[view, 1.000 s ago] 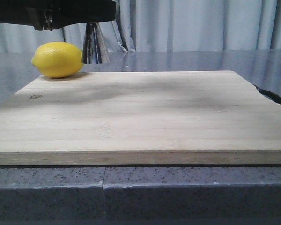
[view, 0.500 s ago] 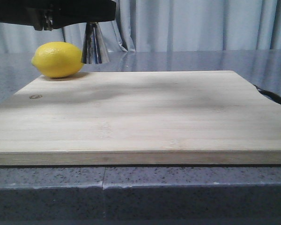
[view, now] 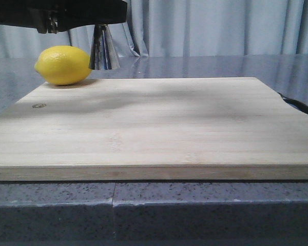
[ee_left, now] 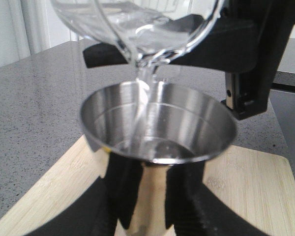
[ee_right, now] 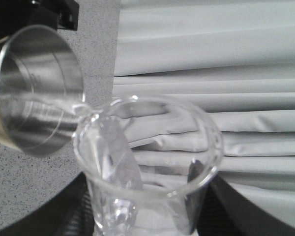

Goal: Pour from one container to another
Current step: 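Tilt the beaker with the right gripper, pouring liquid into the jigger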

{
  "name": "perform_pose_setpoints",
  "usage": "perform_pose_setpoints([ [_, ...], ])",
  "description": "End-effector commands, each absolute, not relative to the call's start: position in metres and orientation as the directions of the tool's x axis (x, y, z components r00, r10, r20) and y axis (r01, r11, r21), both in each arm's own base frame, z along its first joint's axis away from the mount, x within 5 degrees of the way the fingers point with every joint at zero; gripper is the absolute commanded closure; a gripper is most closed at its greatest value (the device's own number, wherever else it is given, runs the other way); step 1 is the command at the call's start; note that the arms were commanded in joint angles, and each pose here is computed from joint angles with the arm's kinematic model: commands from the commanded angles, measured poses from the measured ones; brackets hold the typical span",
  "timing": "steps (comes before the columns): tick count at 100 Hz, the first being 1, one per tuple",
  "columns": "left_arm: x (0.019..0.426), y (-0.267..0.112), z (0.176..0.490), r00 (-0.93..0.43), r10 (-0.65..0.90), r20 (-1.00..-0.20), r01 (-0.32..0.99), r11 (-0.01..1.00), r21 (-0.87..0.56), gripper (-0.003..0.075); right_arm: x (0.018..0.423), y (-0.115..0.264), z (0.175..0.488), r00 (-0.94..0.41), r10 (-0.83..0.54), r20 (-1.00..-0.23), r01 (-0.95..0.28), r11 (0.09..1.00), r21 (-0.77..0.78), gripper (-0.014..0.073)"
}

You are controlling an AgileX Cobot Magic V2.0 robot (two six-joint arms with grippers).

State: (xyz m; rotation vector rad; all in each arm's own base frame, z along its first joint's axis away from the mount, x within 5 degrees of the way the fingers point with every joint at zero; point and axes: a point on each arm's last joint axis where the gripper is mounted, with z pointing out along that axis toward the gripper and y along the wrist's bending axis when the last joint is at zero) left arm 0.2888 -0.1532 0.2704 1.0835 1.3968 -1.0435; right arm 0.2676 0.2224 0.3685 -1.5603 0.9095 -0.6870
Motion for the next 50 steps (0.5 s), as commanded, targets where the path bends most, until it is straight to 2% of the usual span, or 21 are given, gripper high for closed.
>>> perform_pose_setpoints([
  [1,0.2803,-0.1555,0.3043,0.006,-0.072,-0.997,0.986,0.166,-0.006,0.0514,0.2618,0.2168,0.3941,0.536,-0.844,-0.025,-0.102,-0.035,-0.994,0.0284],
  [50,0.2803,-0.1555,0.3043,0.006,-0.072,-0.997,0.986,0.166,-0.006,0.0514,0.2620,0.2165,0.3943,0.534,-0.845,-0.011,-0.092,-0.045,-0.995,0.0284],
])
